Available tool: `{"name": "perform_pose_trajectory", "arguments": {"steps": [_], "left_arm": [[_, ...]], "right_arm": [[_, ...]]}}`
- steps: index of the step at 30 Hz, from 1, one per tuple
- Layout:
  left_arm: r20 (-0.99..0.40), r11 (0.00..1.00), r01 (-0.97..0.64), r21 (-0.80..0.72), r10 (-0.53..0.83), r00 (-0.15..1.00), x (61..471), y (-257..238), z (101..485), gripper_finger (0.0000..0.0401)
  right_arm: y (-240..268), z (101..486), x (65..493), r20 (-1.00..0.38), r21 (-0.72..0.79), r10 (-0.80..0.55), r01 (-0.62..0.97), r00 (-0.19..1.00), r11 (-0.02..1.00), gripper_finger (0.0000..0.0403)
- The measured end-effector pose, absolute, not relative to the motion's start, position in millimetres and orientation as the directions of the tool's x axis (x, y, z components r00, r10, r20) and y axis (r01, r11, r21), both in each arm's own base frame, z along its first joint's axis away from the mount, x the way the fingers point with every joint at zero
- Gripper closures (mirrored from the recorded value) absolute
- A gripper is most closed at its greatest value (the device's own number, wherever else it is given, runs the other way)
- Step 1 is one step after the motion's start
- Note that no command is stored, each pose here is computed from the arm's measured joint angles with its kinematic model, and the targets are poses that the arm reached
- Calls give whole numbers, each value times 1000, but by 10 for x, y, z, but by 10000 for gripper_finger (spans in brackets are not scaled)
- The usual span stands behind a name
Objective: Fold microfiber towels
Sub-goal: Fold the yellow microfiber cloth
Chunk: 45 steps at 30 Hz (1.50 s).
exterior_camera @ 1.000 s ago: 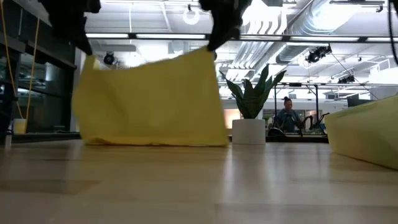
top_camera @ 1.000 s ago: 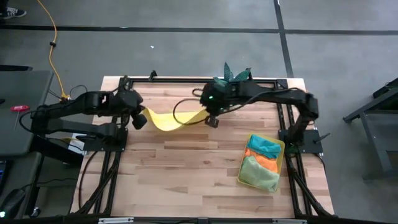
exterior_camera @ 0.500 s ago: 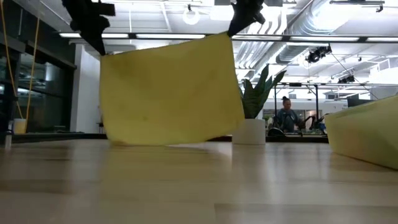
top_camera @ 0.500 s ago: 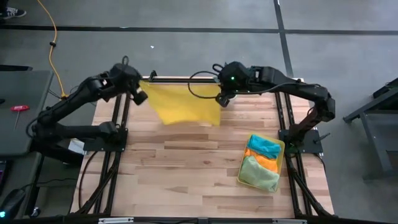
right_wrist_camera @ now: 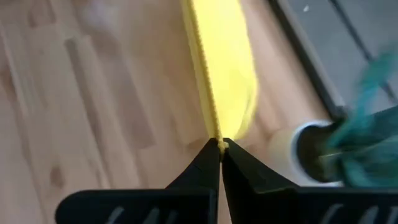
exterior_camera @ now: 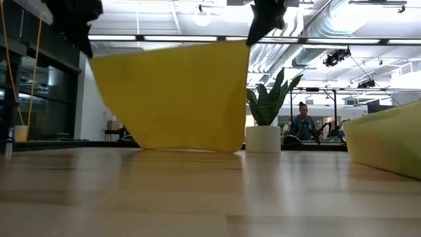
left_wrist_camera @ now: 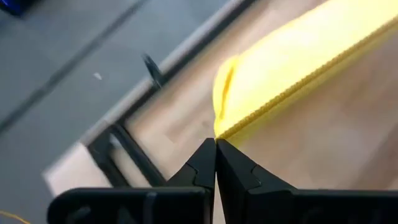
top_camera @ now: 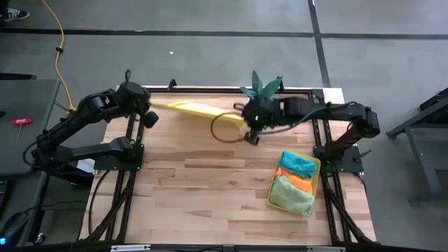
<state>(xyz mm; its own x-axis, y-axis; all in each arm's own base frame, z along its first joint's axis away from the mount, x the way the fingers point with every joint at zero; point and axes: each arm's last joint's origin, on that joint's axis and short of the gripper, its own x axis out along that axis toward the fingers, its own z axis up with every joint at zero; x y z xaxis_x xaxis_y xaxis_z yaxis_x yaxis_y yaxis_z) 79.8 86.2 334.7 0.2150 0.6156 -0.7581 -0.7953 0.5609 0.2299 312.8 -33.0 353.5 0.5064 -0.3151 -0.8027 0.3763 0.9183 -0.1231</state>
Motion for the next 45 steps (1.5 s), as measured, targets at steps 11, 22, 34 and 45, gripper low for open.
{"name": "perform_pose_trajectory", "arguments": {"steps": [11,22,34,45], "left_arm": [[-911,549,-836,-25,333,245,815,504,2452,401],[-907,498,-831,-248,182,380,956,162,2124,401],[-898,547,-772,-324,80,434,1434,-281,1922,401],[-930,501,-794,-343,-61,363,1452,-844,1726,401]], "right_arm": [[202,2780,3202,-837,32,-151,323,526,946,403],[703,2325,3057,-852,187,-47,387,521,903,403],[917,2290,2987,-863,266,35,395,504,879,403],[987,1893,2844,-862,423,198,447,467,788,403]]}}
